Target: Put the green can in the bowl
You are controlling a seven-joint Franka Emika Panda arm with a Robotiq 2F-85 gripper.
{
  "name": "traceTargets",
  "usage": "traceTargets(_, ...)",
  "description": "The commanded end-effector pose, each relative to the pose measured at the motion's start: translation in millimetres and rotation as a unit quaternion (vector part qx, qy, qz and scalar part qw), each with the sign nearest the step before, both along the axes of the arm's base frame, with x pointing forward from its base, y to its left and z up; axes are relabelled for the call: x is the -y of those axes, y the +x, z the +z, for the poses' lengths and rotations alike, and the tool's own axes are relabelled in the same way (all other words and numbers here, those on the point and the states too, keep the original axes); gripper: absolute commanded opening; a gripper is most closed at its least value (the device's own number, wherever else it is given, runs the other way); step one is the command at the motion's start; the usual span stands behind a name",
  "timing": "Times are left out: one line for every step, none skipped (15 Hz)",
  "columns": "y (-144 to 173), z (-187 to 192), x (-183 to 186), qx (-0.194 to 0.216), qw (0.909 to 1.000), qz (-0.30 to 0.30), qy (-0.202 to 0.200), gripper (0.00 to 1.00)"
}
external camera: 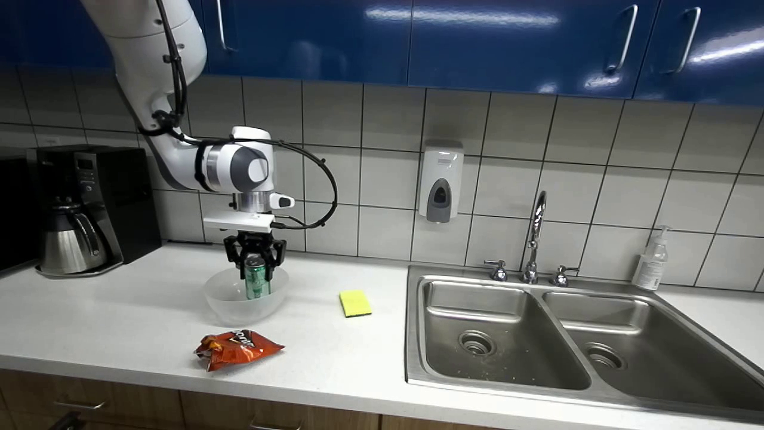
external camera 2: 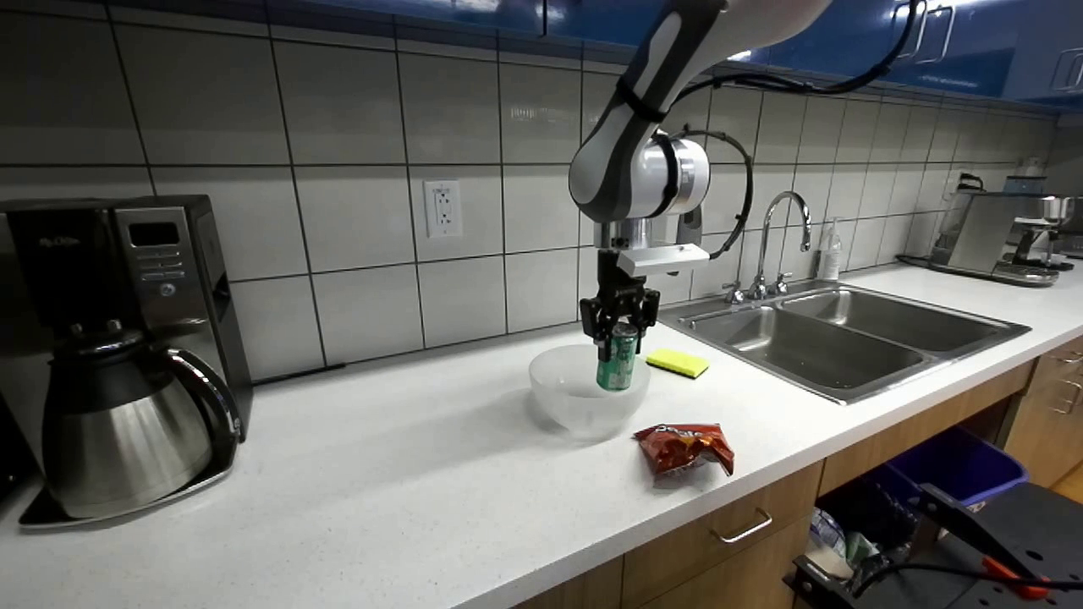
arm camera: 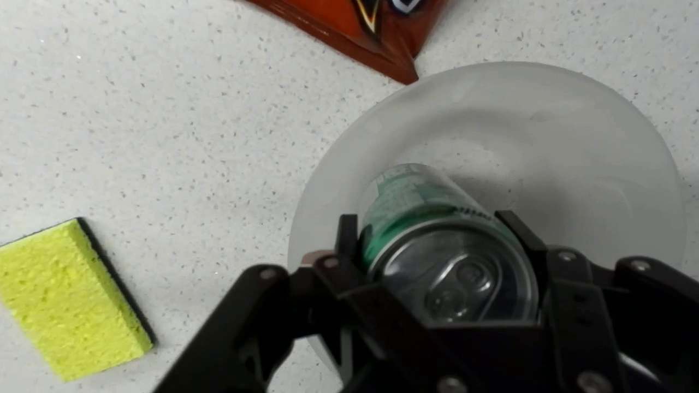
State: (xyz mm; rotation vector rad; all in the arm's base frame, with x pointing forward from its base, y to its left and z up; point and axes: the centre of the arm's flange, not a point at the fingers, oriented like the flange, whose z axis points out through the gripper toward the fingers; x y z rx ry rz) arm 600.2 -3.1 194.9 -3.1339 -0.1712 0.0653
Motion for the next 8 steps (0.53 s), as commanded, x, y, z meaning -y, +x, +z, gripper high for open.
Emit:
traceTargets(18.2,-10.4,2.2,0.012,0.9996,0.025,0.010,0.38)
traceTargets(20.2,-14.8,1.6,0.011,0.9995,0.028,0.010,0.38)
traceTargets(22.1,-19.2,0.9,0.010,0.9994,0.032,0.011,0.38)
traceTargets(23.6,-23.0,0.6,0.009,0.9993,0.034,0.012,0.38)
traceTargets(25.3,-26.6,0.4,0.007,0.9993,0.035,0.014,0.38)
traceTargets(26.8,-30.2,0.2,0.005,0.9992,0.037,0.015,0.38)
traceTargets(27.7,-33.2,0.1,0.004,0.9991,0.039,0.015,0.38)
traceTargets(29.1,-36.7,0.3,0.001,0.9990,0.041,0.017,0.38)
